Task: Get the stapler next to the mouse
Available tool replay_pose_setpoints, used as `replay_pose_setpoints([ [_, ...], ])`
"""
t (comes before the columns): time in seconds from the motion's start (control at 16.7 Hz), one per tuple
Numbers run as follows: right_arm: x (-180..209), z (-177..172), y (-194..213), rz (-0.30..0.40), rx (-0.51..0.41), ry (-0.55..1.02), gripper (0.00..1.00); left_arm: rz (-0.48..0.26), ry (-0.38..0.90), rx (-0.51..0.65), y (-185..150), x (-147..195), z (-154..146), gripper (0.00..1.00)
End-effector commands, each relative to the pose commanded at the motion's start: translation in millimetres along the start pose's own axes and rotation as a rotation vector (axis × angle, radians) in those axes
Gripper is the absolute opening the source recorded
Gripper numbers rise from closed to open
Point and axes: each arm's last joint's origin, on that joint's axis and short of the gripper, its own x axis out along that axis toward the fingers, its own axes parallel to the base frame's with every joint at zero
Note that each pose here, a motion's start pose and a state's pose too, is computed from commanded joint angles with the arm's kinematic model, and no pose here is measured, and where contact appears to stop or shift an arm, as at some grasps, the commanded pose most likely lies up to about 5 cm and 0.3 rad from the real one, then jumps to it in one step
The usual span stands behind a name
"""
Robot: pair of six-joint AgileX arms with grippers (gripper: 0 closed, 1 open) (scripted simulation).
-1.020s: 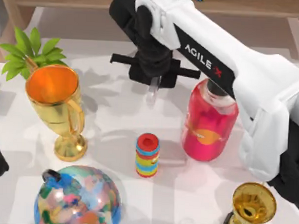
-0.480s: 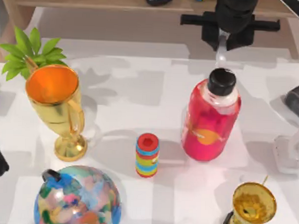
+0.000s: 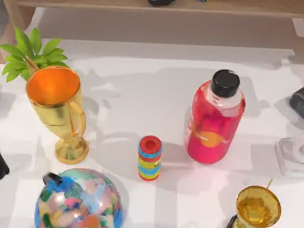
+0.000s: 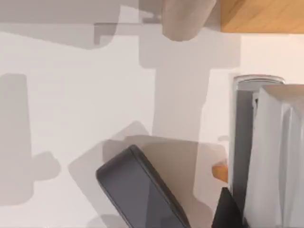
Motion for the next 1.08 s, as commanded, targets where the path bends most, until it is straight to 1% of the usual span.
replay_pose_setpoints([
  [0.12,-5.0,-20.1,-53.3,-0.027,-0.007,-0.032,0.0,0.0,0.0,0.0,0.0,0.0,0.0,1.0],
  [0.24,-0.3,-45.7,-100.1,-0.054,-0.011,-0.04,0.0,0.0,0.0,0.0,0.0,0.0,0.0,1.0],
  [0.36,15.0,-75.6,-137.9,-0.063,-0.013,-0.017,0.0,0.0,0.0,0.0,0.0,0.0,0.0,1.0],
  [0.48,36.7,-107.5,-165.5,-0.051,-0.01,0.026,0.0,0.0,0.0,0.0,0.0,0.0,0.0,1.0],
  [0.66,67.1,-148.6,-188.0,-0.011,0.0,0.089,0.0,0.0,0.0,0.0,0.0,0.0,0.0,1.0],
  [0.78,78.3,-163.6,-193.2,0.01,0.005,0.113,0.0,0.0,0.0,0.0,0.0,0.0,0.0,1.0],
  [1.08,79.4,-164.8,-192.5,0.012,0.004,0.118,0.0,0.0,0.0,0.0,0.0,0.0,0.0,1.0],
])
